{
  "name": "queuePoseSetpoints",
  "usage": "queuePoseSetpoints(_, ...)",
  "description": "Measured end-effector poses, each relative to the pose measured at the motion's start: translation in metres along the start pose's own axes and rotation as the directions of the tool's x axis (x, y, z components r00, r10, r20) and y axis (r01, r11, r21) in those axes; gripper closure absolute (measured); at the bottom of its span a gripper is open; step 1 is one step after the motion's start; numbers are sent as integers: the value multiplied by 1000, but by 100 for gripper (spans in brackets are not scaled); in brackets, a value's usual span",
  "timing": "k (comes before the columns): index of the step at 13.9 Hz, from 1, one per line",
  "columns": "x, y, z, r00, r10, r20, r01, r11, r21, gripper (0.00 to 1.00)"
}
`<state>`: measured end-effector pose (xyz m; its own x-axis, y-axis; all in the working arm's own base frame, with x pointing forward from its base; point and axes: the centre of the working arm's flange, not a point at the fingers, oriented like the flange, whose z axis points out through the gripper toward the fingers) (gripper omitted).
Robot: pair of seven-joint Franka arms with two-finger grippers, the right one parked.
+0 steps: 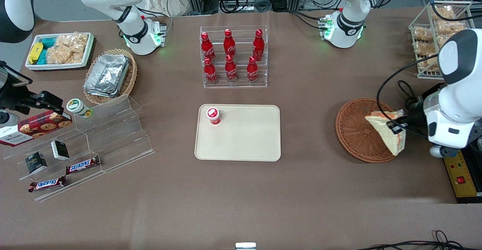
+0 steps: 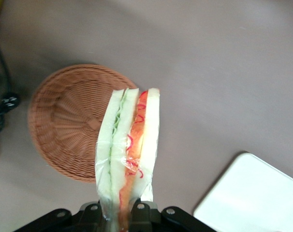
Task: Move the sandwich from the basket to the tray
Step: 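Carry the sandwich over the cream tray beside the red bottle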
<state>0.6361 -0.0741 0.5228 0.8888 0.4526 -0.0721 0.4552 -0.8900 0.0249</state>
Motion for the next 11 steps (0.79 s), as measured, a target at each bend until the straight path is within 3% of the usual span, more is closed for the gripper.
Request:
queuePoseSetpoints(3,-33,52,-1,996,88,18,-87,996,-32,81)
queuePoseSetpoints(6,-72,102,14,982,182,47,-180,983,-41,81)
queuePoseSetpoints(9,-114,178,61,982,191,2,-191,980,-55,81)
queuePoseSetpoints(11,-145,220,107,975,220,11,-220,975,-43,81)
